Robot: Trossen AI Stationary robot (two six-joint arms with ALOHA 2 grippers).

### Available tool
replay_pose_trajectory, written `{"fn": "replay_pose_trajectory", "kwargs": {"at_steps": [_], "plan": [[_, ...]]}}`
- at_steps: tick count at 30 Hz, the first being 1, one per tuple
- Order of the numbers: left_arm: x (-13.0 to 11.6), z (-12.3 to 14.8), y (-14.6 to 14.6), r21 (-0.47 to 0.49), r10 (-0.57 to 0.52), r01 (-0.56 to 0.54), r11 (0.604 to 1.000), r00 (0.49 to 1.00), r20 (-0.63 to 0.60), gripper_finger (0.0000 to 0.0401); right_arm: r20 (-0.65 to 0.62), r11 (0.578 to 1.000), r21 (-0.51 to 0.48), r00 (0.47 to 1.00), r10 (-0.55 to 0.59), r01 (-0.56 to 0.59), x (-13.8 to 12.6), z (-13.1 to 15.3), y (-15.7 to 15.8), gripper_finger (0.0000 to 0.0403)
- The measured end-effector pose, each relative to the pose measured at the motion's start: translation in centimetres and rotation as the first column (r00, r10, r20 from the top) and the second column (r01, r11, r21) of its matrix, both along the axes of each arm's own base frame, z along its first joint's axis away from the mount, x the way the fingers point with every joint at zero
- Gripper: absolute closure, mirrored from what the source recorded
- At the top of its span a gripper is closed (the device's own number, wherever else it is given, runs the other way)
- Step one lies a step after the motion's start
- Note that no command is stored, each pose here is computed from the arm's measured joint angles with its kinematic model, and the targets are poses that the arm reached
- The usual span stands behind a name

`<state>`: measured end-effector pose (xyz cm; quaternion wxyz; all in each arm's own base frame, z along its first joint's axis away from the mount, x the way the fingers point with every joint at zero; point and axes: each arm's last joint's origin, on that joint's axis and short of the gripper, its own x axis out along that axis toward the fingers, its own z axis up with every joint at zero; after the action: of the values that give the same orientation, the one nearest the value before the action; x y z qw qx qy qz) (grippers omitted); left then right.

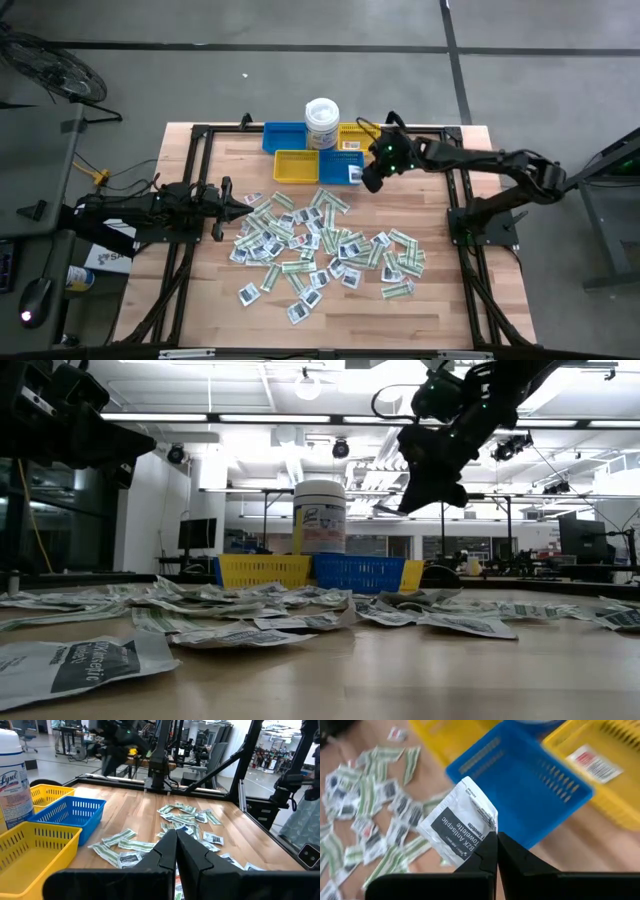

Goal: Pick & Place First Aid Supplies
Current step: Put the black towelette pack into the right blue bin

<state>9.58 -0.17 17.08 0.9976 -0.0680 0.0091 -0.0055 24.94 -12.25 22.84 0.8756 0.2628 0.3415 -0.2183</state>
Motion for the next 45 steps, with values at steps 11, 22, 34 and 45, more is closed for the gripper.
{"fn": "replay_pose_trajectory", "kwargs": {"at_steps": [11,22,34,45], "plan": [[0.0,0.0,0.0,0.0,0.0,0.0,1.0,1.0,0.0,0.0394,0.005,0.997,0.004,0.997,-0.08,0.08,1.5,-2.9,-2.7,0.0403],[0.0,0.0,0.0,0.0,0.0,0.0,1.0,1.0,0.0,0.0394,-0.062,0.994,0.038,0.993,-0.103,0.106,3.5,-5.3,-4.7,0.0403],[0.0,0.0,0.0,0.0,0.0,0.0,1.0,1.0,0.0,0.0394,-0.174,0.992,0.047,0.979,-0.11,0.12,3.8,-4.6,-5.1,0.0373],[0.0,0.0,0.0,0.0,0.0,0.0,1.0,1.0,0.0,0.0394,-0.157,0.984,0.086,0.977,-0.143,0.158,3.8,-4.4,-5.1,0.03]]}}
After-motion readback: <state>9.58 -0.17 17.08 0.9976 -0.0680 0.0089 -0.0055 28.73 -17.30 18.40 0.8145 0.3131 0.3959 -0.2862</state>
